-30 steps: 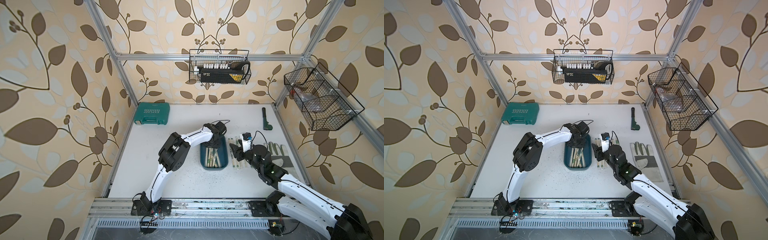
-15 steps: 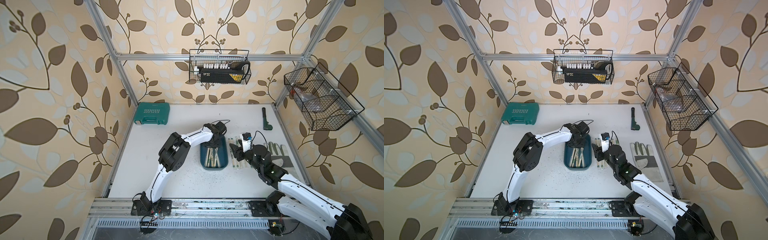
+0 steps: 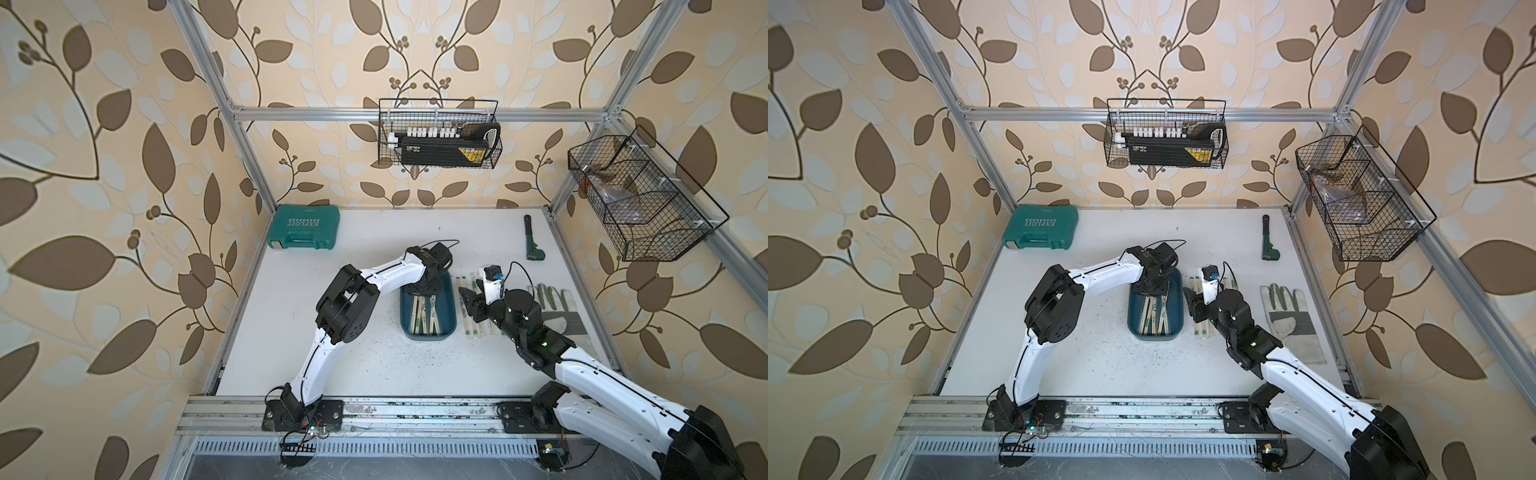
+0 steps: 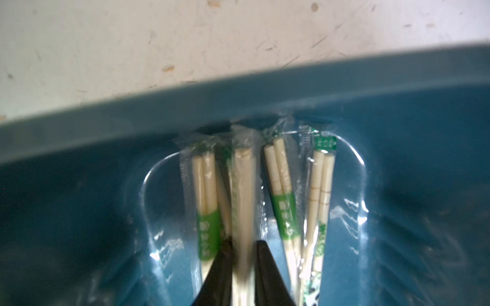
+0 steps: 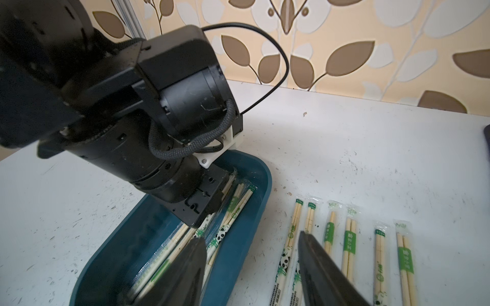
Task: Take the paired disposable chopsticks out of the storage box
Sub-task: Pick up the paired disposable chopsticks from the storage box.
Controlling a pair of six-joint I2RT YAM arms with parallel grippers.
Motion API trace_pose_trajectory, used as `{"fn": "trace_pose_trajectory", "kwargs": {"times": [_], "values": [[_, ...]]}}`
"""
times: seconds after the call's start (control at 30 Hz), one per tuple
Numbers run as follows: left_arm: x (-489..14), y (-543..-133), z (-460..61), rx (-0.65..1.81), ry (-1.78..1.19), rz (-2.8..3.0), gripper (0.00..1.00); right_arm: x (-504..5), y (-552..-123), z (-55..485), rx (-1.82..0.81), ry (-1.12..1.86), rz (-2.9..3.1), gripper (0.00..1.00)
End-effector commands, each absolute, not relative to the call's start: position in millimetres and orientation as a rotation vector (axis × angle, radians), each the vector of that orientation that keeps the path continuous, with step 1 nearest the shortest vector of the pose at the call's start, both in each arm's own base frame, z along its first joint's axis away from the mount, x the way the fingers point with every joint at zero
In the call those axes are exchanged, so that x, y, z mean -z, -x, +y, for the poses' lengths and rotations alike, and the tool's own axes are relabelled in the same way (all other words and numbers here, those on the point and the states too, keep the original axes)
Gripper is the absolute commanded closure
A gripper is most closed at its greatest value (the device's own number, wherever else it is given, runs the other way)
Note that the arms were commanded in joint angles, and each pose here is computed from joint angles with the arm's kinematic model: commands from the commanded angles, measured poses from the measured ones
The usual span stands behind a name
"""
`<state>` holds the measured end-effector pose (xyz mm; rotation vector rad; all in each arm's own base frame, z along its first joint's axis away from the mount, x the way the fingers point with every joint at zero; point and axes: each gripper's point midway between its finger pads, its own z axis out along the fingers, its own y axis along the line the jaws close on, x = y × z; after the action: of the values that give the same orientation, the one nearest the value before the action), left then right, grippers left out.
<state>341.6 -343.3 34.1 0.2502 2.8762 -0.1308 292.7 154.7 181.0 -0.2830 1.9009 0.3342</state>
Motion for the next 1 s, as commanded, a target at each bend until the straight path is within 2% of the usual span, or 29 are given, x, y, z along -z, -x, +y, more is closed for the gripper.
{"fn": "trace_pose_trajectory", "kwargs": {"times": [0.0,0.1,0.3,0.37,0.47,0.97], "values": [[-70,-344,-336,0.150,-0.215,2.828,0.80,-199,-296,161,-0.356,0.289,1.863,0.42],[-71,-344,-336,0.153,-0.216,2.825,0.81,-198,-296,161,-0.355,0.290,1.864,0.42],[-73,-344,-335,0.151,-0.219,2.821,0.91,-199,-296,161,-0.355,0.289,1.864,0.42],[-70,-345,-334,0.141,-0.222,2.821,0.90,-199,-296,161,-0.355,0.289,1.863,0.42],[-63,-346,-336,0.134,-0.232,2.832,0.81,-198,-296,160,-0.354,0.289,1.864,0.42],[-38,-345,-346,0.143,-0.242,2.883,0.75,-197,-298,161,-0.350,0.291,1.870,0.42]]}}
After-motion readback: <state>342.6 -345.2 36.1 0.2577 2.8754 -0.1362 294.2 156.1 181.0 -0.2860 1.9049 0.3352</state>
